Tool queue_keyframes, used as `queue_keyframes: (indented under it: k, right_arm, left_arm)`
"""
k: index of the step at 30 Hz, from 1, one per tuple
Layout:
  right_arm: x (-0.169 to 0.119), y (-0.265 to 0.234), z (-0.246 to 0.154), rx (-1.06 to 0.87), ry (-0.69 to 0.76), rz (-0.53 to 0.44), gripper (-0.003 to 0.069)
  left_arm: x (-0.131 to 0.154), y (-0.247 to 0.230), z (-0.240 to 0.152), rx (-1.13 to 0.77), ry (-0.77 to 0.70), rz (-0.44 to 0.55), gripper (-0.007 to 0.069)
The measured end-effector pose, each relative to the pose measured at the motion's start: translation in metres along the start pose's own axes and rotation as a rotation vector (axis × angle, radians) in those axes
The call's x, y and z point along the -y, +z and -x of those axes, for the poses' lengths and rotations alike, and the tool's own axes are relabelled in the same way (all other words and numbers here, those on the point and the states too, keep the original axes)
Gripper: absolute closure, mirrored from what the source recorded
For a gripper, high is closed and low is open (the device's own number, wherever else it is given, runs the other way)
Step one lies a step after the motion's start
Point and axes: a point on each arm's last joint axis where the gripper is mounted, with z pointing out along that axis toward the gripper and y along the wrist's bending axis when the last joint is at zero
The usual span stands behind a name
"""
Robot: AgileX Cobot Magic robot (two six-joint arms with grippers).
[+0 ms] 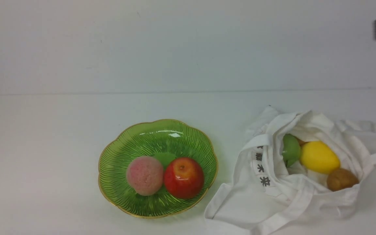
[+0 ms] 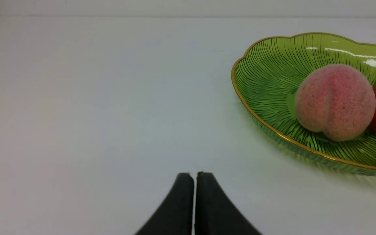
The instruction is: Take the fruit out of the cloth bag on the white table and place them on a plate.
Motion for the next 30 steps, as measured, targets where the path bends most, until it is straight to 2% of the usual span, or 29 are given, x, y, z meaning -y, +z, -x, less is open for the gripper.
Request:
queue_keyframes:
  k: [4, 8, 14, 19, 30]
  right_arm:
    - [0.013, -0.045, -0.033, 0.207, 0.017, -0.027, 0.0672]
    - [0.021, -0.071, -0.078, 0.424, -0.063, -0.033, 0.0673]
    - [0.019, -0.084, -0.118, 0.621, -0.032, 0.063, 0.0673]
    - [0.016, -0.078, -0.132, 0.642, -0.050, 0.095, 0.0673]
    - [0.016, -0.069, -0.141, 0.599, -0.056, 0.083, 0.0673]
  left_arm:
    - [0.000, 0.000, 0.000, 0.000, 0.000, 0.000, 0.0633]
    - [0.000, 0.000, 0.000, 0.000, 0.000, 0.000, 0.0633]
    - [0.000, 0.000, 0.000, 0.000, 0.000, 0.000, 0.0633]
    - [0.000, 0.000, 0.000, 0.000, 0.000, 0.000, 0.0633]
    - [0.000, 0.000, 0.000, 0.000, 0.000, 0.000, 0.0633]
